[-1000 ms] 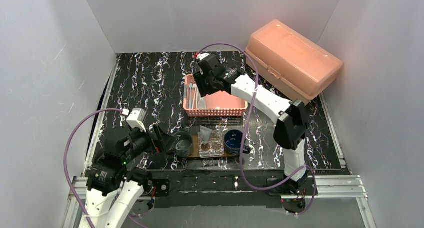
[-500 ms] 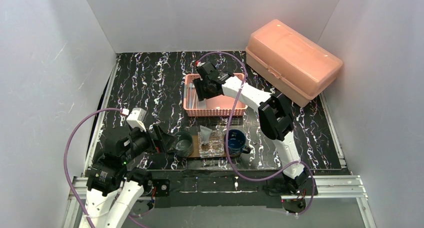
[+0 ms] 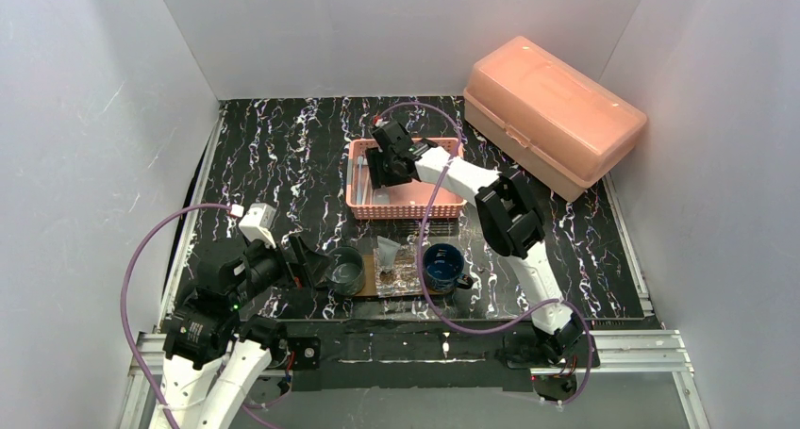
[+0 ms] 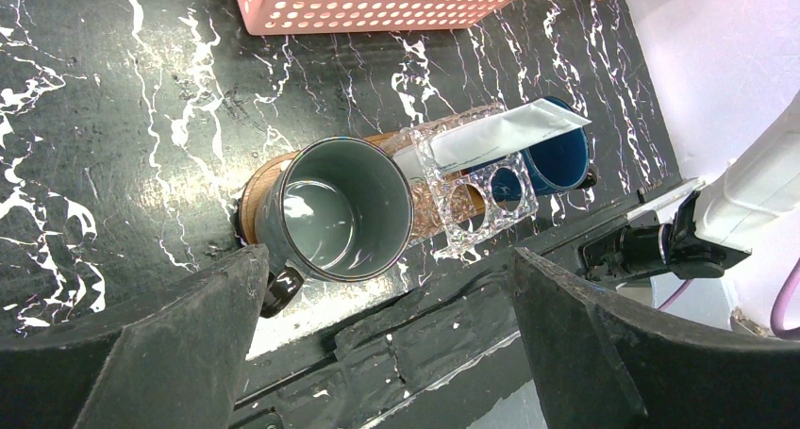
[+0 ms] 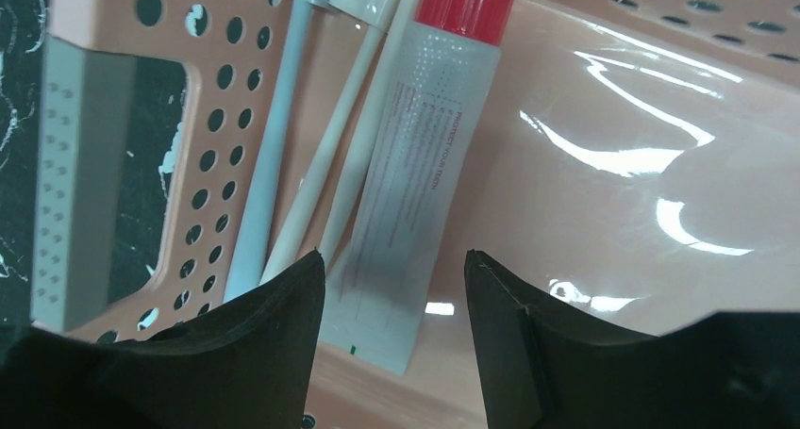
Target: Prepare toiletry sets of a toothbrush and toothpaste on the tray
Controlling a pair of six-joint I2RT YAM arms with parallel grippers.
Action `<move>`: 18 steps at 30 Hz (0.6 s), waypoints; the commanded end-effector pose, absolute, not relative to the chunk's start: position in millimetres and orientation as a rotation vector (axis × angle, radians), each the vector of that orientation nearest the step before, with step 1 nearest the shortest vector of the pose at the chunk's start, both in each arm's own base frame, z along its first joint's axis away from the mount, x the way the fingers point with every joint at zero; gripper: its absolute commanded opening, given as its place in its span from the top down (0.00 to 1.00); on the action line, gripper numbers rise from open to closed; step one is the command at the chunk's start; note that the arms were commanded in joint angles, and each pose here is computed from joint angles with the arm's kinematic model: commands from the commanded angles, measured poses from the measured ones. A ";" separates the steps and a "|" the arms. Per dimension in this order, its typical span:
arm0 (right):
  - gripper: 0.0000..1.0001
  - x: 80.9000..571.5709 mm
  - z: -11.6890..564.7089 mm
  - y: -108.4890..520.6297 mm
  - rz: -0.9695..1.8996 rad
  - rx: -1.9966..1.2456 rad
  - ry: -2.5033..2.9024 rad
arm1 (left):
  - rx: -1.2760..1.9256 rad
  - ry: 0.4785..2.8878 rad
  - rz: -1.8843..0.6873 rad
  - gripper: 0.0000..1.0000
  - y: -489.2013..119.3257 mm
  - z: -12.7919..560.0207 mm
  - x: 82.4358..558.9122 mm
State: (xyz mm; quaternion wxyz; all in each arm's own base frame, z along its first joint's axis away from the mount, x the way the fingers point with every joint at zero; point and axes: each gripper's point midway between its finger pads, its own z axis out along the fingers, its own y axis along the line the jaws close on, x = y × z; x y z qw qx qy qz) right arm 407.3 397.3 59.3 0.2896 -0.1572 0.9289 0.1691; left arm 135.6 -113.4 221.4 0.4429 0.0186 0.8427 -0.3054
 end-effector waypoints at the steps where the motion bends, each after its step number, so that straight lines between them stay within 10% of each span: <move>1: 0.37 415.6 53.5 409.2 0.501 -0.380 2.457 | 0.074 2.074 -0.765 0.02 -115.1 222.3 135.1; 18: 0.79 413.4 46.7 402.6 0.495 -0.363 2.461 | 0.076 2.076 -0.765 0.02 -115.5 222.0 135.1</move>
